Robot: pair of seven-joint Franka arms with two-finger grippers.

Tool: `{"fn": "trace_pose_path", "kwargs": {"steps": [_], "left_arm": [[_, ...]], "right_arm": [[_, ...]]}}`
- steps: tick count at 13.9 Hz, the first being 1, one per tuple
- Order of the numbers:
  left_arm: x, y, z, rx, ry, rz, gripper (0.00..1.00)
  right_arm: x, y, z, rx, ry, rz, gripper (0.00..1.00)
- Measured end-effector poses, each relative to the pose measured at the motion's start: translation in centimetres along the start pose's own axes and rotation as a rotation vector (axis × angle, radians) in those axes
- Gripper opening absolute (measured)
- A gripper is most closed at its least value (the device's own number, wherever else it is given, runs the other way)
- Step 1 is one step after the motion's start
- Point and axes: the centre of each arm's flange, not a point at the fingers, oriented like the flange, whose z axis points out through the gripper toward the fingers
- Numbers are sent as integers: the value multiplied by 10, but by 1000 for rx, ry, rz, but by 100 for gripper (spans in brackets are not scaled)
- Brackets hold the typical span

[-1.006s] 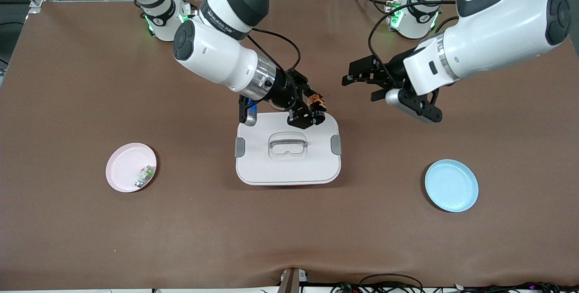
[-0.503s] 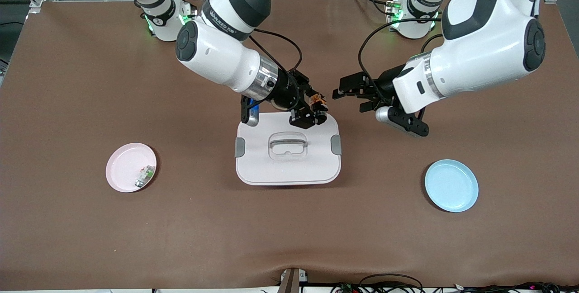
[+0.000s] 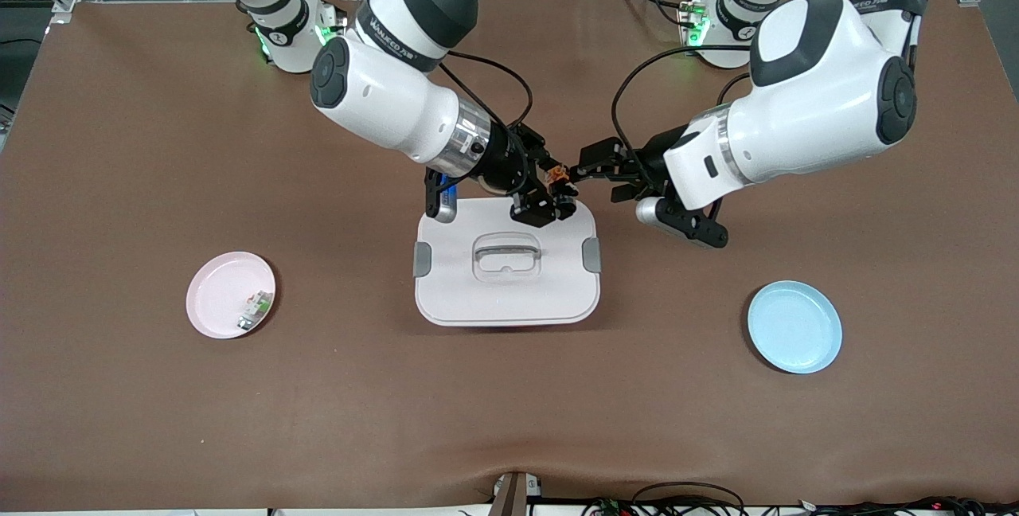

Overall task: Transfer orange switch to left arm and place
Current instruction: 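Hold the switch above the box while the left gripper reaches it, then close the left gripper on the switch and open the right gripper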

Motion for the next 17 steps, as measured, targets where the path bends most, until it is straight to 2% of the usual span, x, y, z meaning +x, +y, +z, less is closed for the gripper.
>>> {"fn": "trace_pose_path", "kwargs": {"steps": [8, 17], "left_arm": [[1, 7, 2, -12, 22, 7, 81], [2, 8, 16, -21, 11, 3, 63]], "right_arm": [[-1, -1, 0, 6, -39, 29, 73], [-7, 3, 9, 4, -62, 38, 73]]}}
